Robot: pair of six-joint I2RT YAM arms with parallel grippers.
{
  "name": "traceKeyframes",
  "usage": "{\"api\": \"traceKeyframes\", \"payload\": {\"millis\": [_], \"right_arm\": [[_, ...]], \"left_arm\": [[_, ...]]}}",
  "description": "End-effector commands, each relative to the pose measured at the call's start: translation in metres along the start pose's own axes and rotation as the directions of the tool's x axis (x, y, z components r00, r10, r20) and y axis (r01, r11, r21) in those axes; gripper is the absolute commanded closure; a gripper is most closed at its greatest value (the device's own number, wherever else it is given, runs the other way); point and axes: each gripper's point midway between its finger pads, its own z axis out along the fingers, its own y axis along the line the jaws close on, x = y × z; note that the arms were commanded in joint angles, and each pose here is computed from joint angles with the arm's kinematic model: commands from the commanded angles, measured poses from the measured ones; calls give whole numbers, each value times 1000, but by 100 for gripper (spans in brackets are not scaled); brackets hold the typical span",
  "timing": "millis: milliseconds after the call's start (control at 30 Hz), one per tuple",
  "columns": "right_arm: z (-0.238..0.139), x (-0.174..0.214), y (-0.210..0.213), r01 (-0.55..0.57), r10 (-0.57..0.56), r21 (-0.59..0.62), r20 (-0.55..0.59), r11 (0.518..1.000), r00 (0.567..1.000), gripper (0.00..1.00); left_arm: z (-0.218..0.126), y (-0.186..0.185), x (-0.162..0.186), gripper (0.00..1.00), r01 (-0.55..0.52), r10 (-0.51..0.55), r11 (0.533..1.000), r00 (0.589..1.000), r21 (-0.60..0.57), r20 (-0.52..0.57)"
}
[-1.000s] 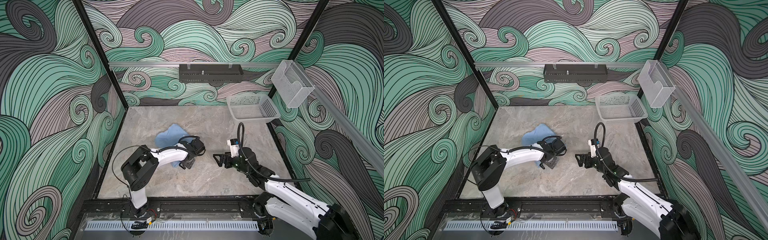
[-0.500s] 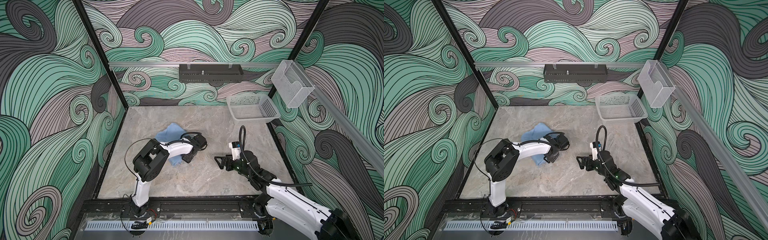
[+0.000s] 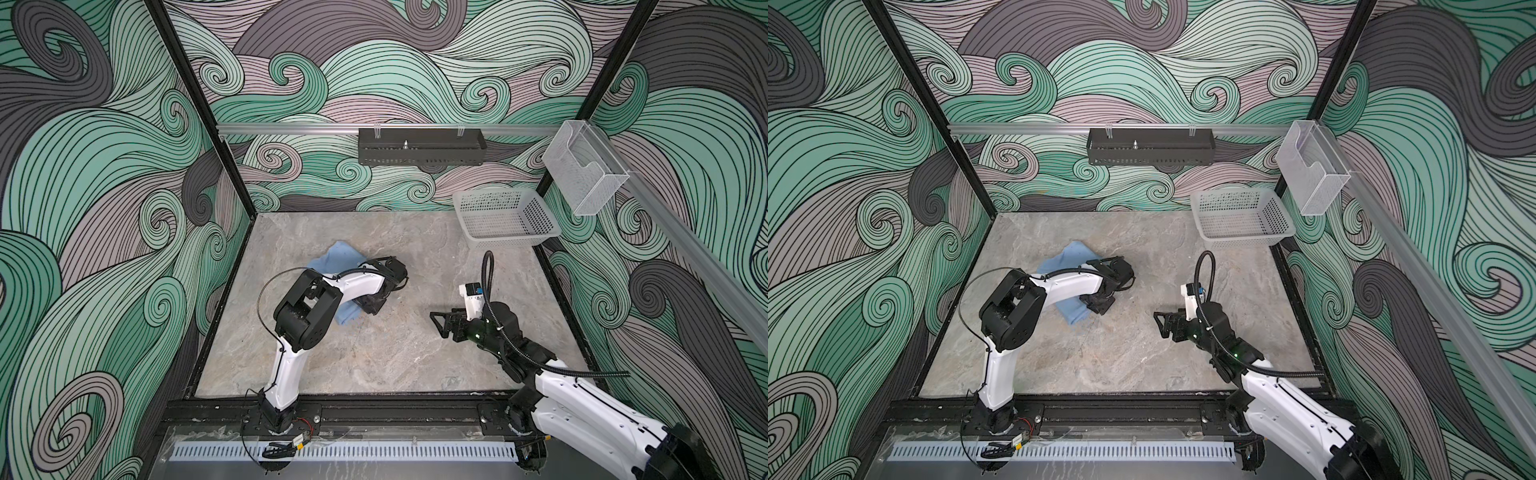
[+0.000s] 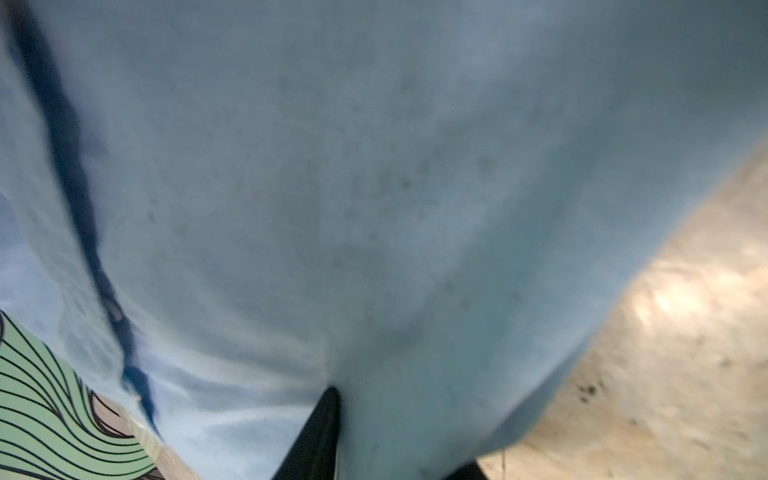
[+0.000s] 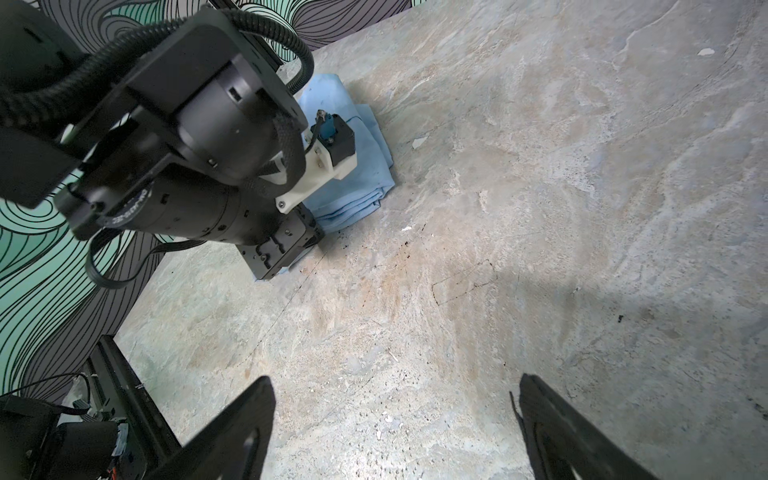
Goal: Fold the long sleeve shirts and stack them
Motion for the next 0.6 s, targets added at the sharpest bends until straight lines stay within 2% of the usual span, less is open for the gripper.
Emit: {"api": "traceKeyframes", "payload": {"millis": [0, 100, 233, 333, 467, 567], "right_arm": [[-4, 3, 2, 19, -19, -11, -4, 1000, 1000, 9], [-6, 3, 3, 20, -20, -16, -3, 1000, 1000, 9], [-7, 4, 3, 19, -19, -15, -5, 1000, 1000, 10], [-8, 4, 2, 18, -18, -12, -4, 1000, 1000, 10], [-12, -1, 1, 20, -20, 3, 18, 1000, 1000, 10], [-15, -5, -1, 20, -21, 23, 27, 1000, 999, 11]], "left_arm": [[41, -23, 35, 84, -20, 37, 995, 983, 98, -178], [44, -18, 32, 100, -10, 27, 995, 983, 95, -182], [44, -16, 26, 100, -6, 23, 995, 985, 97, -173], [30, -14, 18, 100, -5, 22, 992, 991, 125, -132], [-23, -20, 6, 100, -37, 43, 973, 999, 227, -23], [-73, -39, 4, 100, -72, 52, 925, 997, 373, 64]]}}
